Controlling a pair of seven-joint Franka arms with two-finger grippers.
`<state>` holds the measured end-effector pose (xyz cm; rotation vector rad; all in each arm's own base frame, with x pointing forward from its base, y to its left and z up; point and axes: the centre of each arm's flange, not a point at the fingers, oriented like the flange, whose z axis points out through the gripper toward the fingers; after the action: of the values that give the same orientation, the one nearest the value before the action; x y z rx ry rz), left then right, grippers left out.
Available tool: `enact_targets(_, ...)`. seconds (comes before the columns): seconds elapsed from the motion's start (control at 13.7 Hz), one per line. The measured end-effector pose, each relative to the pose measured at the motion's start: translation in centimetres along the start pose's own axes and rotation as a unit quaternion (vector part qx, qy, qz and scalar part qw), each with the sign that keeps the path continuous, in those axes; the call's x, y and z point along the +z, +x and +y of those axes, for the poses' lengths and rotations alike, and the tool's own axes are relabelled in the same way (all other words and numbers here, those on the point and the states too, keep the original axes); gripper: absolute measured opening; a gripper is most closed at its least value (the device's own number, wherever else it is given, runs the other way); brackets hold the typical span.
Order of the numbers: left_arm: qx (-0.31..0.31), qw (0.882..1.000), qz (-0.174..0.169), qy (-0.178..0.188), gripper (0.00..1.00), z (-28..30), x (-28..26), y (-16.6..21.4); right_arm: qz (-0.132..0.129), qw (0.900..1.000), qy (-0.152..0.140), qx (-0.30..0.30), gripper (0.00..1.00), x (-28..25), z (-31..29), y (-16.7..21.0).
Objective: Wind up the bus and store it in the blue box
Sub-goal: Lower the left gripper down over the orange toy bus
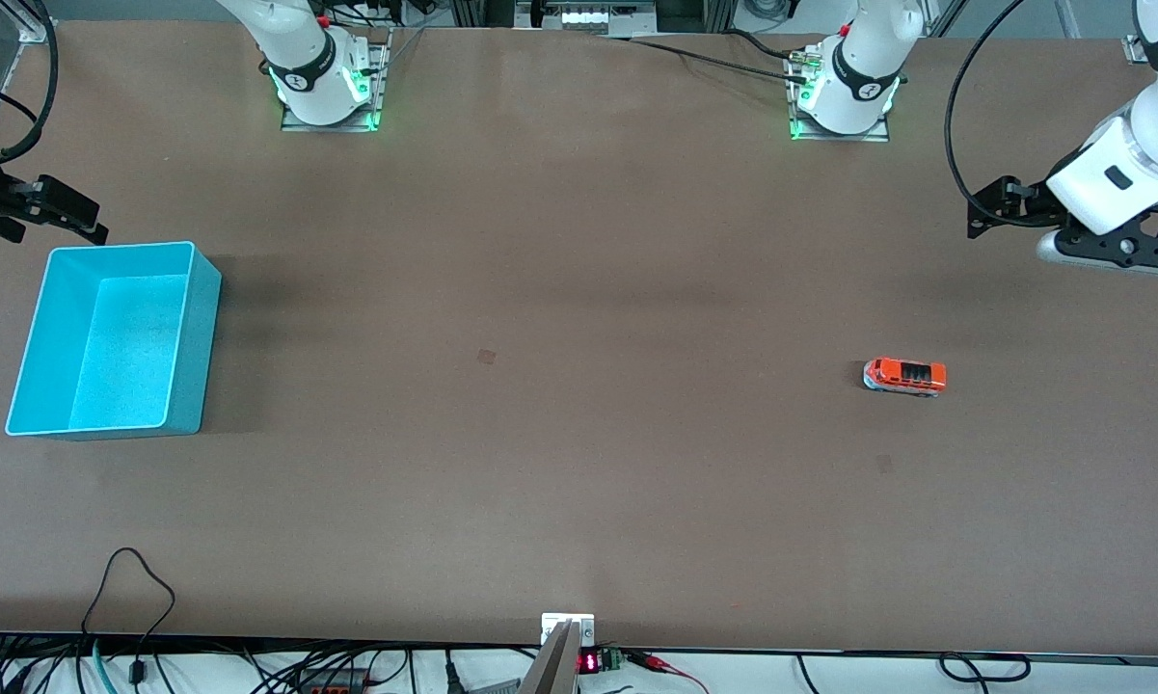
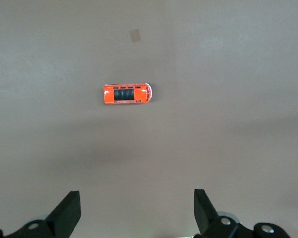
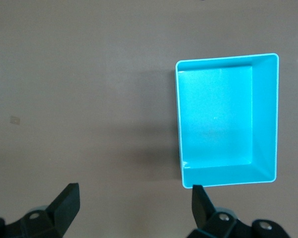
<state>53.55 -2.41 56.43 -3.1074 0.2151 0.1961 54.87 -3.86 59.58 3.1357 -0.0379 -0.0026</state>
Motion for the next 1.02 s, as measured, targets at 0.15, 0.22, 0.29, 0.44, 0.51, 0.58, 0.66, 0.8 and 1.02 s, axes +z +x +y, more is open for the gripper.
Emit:
enact_targets(0.15,0.011,1.0,-0.014,-0.002,1.0,0.1,0.5,0.0,0.0,1.0,0.0,0.0,1.0,0.0,0.0,0.0)
enact_targets(0.22,0.033,0.999,-0.018,-0.002,1.0,0.1,0.7,0.0,0.0,1.0,0.0,0.0,1.0,0.0,0.0,0.0)
enact_targets(0.29,0.066,0.998,-0.022,-0.004,1.0,0.1,0.8,-0.1,0.0,1.0,0.0,0.0,1.0,0.0,0.0,0.0)
enact_targets(0.44,0.151,0.988,-0.027,-0.007,1.0,0.0,1.1,0.0,0.0,1.0,0.0,0.0,1.0,0.0,0.0,0.0)
enact_targets(0.51,0.199,0.98,-0.029,-0.01,1.0,-0.1,1.4,0.1,0.0,1.0,0.0,0.0,1.0,0.0,0.1,0.0)
enact_targets(0.58,0.239,0.97,-0.033,-0.013,1.0,-0.2,1.8,0.3,0.0,1.0,0.0,0.001,1.0,0.0,0.1,0.0)
enact_targets(0.66,0.27,0.962,-0.038,-0.016,1.0,-0.4,2.4,0.6,0.0,1.0,0.0,0.001,1.0,0.0,0.1,0.0)
enact_targets(0.8,0.33,0.943,-0.047,-0.024,1.0,-1.3,3.7,1.1,0.0,1.0,0.0,0.001,1.0,0.0,0.1,0.0)
enact_targets(1.02,0.436,0.898,-0.048,-0.011,1.0,-4.0,8.1,3.5,0.0,1.0,0.0,0.001,1.0,0.0,0.1,0.0)
